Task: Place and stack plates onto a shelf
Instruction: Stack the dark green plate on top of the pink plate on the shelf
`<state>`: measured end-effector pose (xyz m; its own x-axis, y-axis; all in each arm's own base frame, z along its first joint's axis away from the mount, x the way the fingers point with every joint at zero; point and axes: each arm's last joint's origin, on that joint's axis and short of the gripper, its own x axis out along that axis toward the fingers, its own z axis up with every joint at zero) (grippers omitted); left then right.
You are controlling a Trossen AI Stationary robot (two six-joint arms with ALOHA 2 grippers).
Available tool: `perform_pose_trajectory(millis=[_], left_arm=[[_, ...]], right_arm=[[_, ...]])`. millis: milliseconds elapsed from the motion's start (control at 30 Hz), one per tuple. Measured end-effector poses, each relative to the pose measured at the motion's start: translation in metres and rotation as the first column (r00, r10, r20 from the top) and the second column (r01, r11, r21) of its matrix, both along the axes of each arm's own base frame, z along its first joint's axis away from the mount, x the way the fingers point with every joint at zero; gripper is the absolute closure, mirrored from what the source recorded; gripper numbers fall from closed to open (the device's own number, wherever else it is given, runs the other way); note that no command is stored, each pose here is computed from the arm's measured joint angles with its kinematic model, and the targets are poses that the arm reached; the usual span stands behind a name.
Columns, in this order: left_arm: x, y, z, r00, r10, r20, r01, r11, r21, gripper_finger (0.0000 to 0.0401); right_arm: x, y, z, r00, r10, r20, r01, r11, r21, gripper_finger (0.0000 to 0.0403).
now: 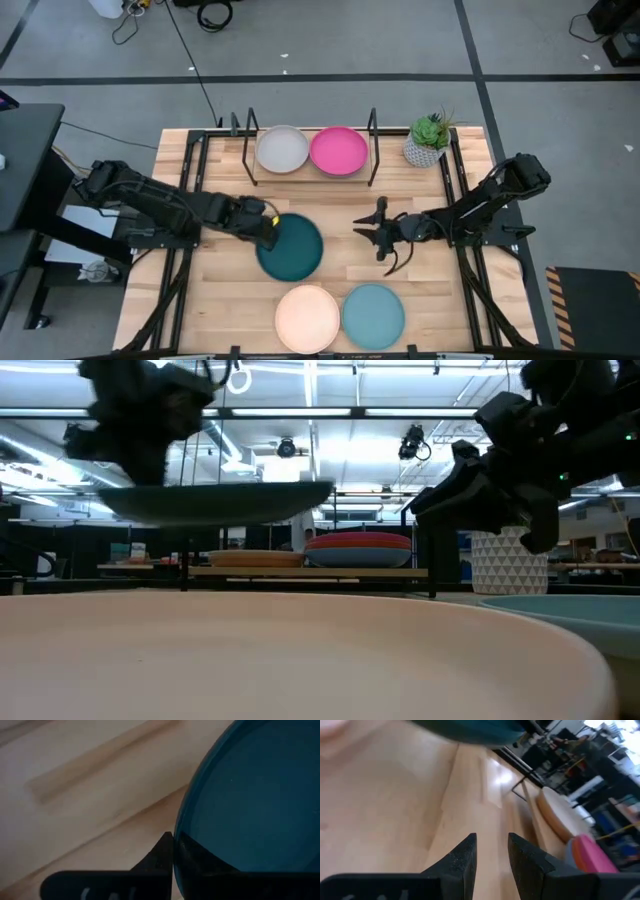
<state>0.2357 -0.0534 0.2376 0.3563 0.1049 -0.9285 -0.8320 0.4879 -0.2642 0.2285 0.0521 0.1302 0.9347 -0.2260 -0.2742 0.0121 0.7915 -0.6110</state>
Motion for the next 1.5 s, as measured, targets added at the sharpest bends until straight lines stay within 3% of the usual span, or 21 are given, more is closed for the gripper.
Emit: perform_pose_trajectory(millis=[267,467,600,767,1500], left_arm=[[0.01,0.015,0.002,0.998,-0.017,0.062,0.014,0.999,0.044,0.0387],[0.031,0.016,-0.015,0.997,-0.034,0.072,0.028,0.996,0.081,0.0387],[0.049,0.012,-0.027,0.988,-0.098,0.117,0.091,0.994,0.057,0.0387],[0.052,0.01,-0.038,0.99,-0.125,0.072,0.124,0.992,0.023,0.0386],[0.053,0.01,-0.038,0.989,-0.132,0.072,0.131,0.991,0.027,0.0385]], right_arm=[[-0.004,0.009,-0.001,1.0,0.005,-0.028,-0.008,0.994,-0.112,0.0286],[-0.007,0.016,-0.002,0.999,0.015,-0.051,-0.024,0.983,-0.183,0.0295],[-0.009,0.024,-0.003,0.993,0.074,-0.087,-0.095,0.958,-0.272,0.03],[-0.013,0.034,-0.003,0.983,0.14,-0.12,-0.174,0.918,-0.355,0.03],[-0.014,0.034,-0.003,0.987,0.116,-0.112,-0.149,0.924,-0.351,0.03]])
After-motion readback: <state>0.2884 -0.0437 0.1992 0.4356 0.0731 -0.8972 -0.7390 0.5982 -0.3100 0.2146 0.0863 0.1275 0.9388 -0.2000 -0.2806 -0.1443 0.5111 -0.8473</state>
